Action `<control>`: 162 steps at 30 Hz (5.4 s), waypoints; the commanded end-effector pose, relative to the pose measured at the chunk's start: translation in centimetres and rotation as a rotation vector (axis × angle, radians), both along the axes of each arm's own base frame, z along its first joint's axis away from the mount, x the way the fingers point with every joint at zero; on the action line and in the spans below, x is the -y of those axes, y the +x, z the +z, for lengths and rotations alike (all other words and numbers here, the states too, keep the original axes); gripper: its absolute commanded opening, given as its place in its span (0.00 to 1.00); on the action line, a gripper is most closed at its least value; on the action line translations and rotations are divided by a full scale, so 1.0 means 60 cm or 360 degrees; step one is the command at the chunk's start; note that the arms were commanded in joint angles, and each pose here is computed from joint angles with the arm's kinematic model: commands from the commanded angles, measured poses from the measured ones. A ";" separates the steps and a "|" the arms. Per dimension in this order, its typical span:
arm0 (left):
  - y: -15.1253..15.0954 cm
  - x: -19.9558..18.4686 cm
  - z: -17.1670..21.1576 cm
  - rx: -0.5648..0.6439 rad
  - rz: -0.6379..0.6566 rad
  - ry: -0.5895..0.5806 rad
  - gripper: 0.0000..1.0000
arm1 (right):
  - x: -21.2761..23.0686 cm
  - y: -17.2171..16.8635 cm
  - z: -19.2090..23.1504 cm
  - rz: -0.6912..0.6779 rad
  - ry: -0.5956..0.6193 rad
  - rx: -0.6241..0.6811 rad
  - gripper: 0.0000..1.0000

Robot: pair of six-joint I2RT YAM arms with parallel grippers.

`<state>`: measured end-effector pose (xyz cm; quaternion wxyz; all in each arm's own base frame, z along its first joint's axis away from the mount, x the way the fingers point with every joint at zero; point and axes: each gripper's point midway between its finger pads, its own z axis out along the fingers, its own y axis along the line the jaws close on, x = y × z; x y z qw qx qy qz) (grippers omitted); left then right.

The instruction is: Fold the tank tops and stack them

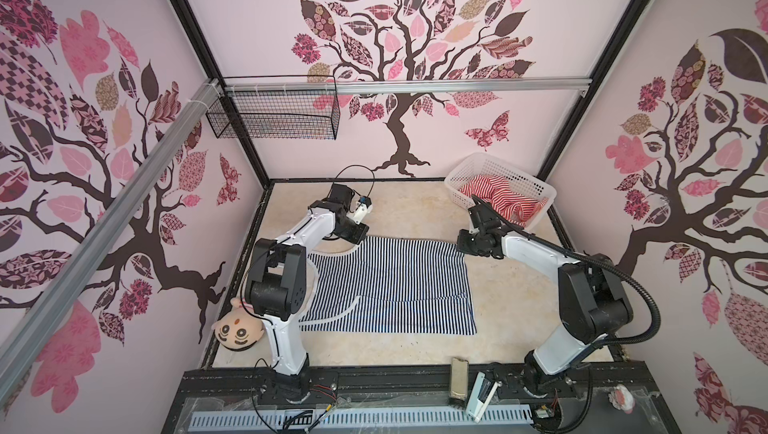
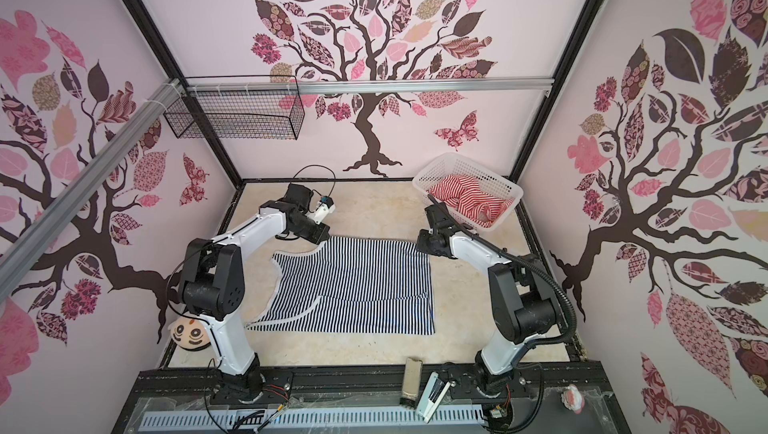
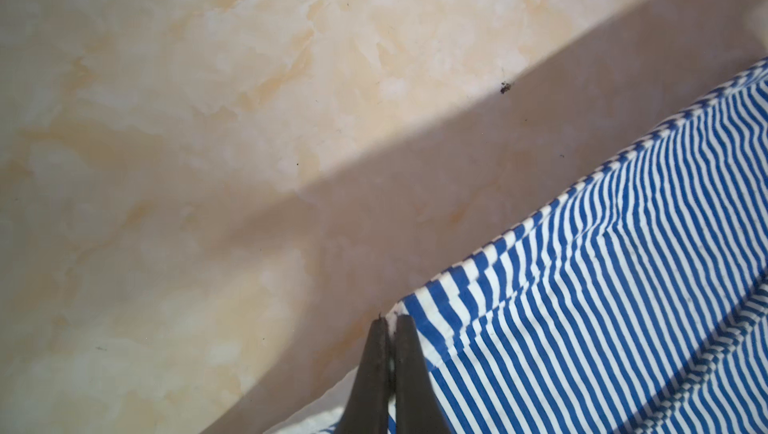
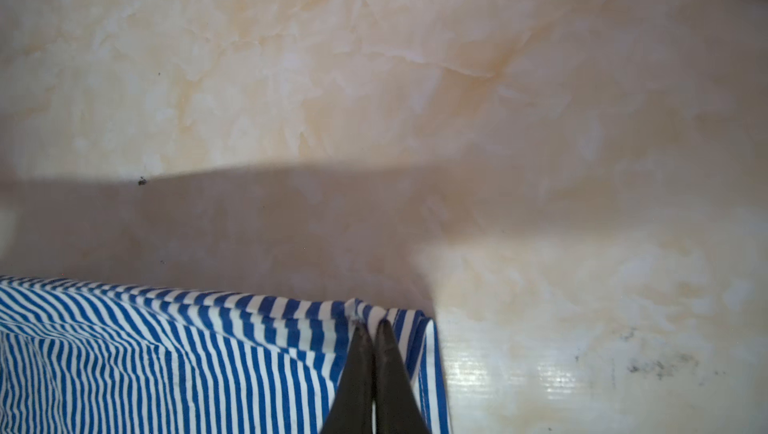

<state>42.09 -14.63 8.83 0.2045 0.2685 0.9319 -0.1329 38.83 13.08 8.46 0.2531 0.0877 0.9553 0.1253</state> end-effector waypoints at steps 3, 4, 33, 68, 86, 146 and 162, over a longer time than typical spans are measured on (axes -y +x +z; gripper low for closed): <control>-0.022 -0.008 0.007 0.0032 -0.0012 -0.0012 0.00 | 0.011 -0.017 0.030 -0.0038 -0.0001 0.0067 0.00; -0.026 -0.010 0.007 0.0035 -0.0014 -0.0012 0.00 | 0.015 -0.020 0.032 -0.0045 -0.0014 0.0070 0.00; -0.182 -0.009 -0.057 -0.0133 -0.0116 -0.0033 0.00 | 0.008 -0.148 -0.030 0.0038 0.0151 -0.0039 0.00; -0.254 -0.012 -0.080 -0.0275 -0.0189 -0.0048 0.32 | 0.021 -0.183 -0.050 -0.0039 0.0091 -0.0055 0.21; -0.225 0.024 -0.079 -0.0209 -0.0285 0.0084 0.42 | -0.067 -0.182 -0.026 0.0084 0.0216 -0.0084 0.17; 0.111 0.041 -0.140 -0.0141 -0.0226 0.0605 0.37 | -0.045 -0.253 -0.149 -0.0096 0.0053 -0.0361 0.20; 0.204 0.087 0.056 0.0358 0.0001 0.0318 0.42 | -0.221 -0.334 -0.089 0.0206 -0.0027 -0.0248 0.21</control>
